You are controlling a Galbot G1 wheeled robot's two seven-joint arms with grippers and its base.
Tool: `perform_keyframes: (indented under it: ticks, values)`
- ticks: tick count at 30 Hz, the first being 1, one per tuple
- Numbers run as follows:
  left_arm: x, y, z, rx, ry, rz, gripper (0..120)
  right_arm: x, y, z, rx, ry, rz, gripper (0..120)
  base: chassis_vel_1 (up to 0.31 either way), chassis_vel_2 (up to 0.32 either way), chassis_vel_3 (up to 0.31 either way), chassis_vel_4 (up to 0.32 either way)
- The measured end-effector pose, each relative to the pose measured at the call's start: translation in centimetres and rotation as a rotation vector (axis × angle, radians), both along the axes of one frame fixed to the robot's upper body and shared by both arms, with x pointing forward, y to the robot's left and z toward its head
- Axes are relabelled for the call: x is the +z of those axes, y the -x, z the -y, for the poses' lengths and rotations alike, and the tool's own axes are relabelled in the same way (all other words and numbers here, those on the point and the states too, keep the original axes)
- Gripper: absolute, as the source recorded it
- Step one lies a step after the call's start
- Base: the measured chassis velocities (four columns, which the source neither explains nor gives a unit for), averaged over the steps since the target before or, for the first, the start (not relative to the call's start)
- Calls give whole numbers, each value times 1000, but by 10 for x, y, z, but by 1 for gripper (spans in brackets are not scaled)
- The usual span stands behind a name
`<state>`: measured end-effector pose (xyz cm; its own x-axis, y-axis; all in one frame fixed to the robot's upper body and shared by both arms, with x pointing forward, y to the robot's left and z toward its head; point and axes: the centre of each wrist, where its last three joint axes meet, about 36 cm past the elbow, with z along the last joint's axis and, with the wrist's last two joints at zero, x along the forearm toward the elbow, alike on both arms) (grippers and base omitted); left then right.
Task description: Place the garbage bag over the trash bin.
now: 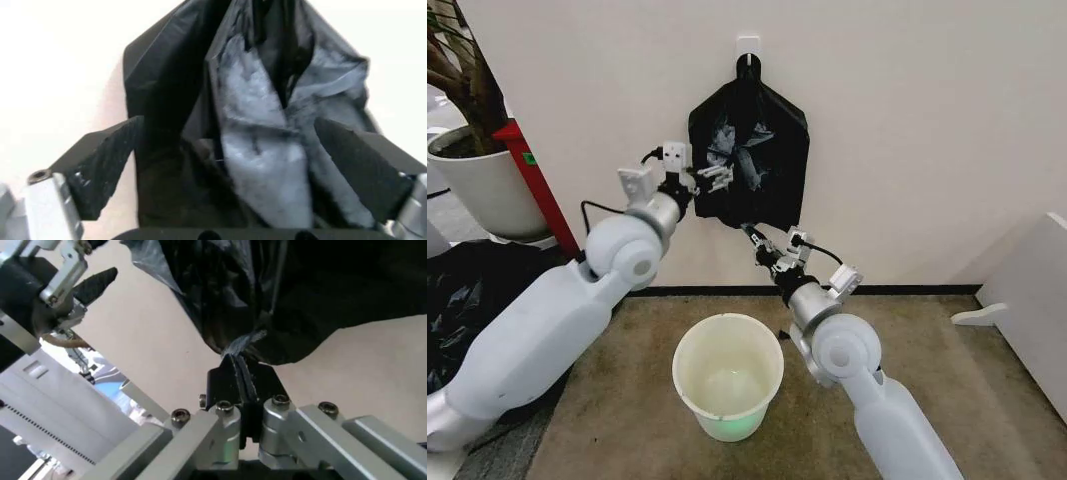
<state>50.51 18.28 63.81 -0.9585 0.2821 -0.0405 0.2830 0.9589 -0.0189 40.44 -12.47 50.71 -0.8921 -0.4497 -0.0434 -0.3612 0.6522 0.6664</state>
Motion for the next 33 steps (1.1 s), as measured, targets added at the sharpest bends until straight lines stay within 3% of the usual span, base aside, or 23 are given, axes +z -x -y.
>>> perform_keyframes:
  ticks: [7, 14, 17, 21, 24, 33]
  values:
    - [-1, -1, 0, 18, -63, -22, 90, -1, 4, 1, -4, -8, 4, 0, 0, 0, 0, 0]
    - [-2, 0, 8, -3, -78, -34, 67, -1, 4, -3, -2, -9, 13, 0, 0, 0, 0, 0]
    - [-3, -3, 21, -14, -75, -43, 52, -1, 5, -5, 3, -9, 18, 0, 0, 0, 0, 0]
    - [-3, -3, 33, -15, -77, -58, 40, -2, 6, -4, 3, -2, 21, 0, 0, 0, 0, 0]
    - [-4, -2, 39, -24, -84, -69, 43, -2, 7, -1, -4, 1, 25, 0, 0, 0, 0, 0]
    - [-4, -7, 57, -48, -91, -81, 15, -2, 9, 5, -13, 1, 37, 0, 0, 0, 0, 0]
